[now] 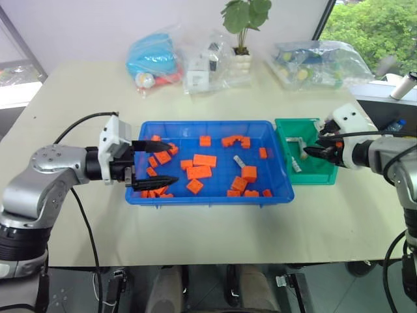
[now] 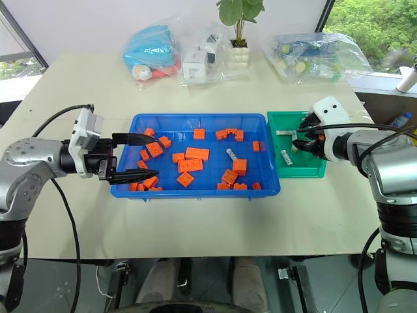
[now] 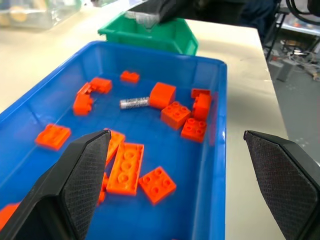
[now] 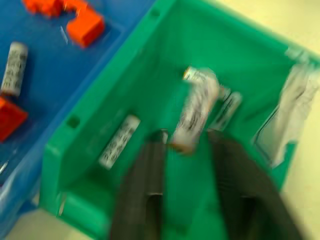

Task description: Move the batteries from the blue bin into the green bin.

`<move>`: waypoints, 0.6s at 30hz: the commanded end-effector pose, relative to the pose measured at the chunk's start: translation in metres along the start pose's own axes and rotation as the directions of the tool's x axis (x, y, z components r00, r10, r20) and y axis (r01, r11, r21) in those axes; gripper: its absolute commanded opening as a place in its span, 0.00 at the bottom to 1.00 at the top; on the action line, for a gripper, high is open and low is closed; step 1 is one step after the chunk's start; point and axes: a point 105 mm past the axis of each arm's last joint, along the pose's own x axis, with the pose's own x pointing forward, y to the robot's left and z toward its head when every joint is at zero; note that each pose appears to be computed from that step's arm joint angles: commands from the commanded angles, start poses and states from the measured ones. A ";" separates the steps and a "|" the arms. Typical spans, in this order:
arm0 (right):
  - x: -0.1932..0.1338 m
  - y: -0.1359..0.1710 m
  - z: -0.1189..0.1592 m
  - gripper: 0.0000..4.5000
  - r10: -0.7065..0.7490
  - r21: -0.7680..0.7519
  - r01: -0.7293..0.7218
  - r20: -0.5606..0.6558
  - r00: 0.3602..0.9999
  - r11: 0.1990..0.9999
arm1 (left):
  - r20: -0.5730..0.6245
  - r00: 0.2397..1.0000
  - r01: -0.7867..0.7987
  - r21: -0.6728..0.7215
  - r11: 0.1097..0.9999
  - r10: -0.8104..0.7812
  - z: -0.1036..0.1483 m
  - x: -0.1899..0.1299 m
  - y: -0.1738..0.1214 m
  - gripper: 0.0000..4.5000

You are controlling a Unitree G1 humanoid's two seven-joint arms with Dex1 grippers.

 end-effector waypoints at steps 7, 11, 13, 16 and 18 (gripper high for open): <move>0.011 0.056 0.073 0.65 0.163 -0.130 -0.137 0.225 0.961 0.982 | 0.019 0.999 0.027 0.054 0.998 -0.028 0.012 0.008 0.003 1.00; 0.041 0.097 0.072 0.65 0.263 -0.168 -0.234 0.179 0.948 0.958 | 0.022 0.999 0.024 0.059 0.998 -0.026 0.013 0.010 0.003 1.00; 0.055 0.111 0.068 0.65 0.284 -0.165 -0.260 0.143 0.948 0.951 | 0.023 0.999 0.020 0.061 0.998 -0.022 0.015 0.010 0.003 1.00; 0.072 0.123 0.058 0.65 0.301 -0.167 -0.285 0.085 0.950 0.944 | 0.023 1.000 0.004 0.063 0.998 -0.006 0.016 0.008 0.004 1.00; 0.079 0.128 0.051 0.65 0.304 -0.170 -0.292 0.053 0.951 0.941 | 0.027 1.000 -0.011 0.062 0.998 0.010 0.017 0.007 0.005 1.00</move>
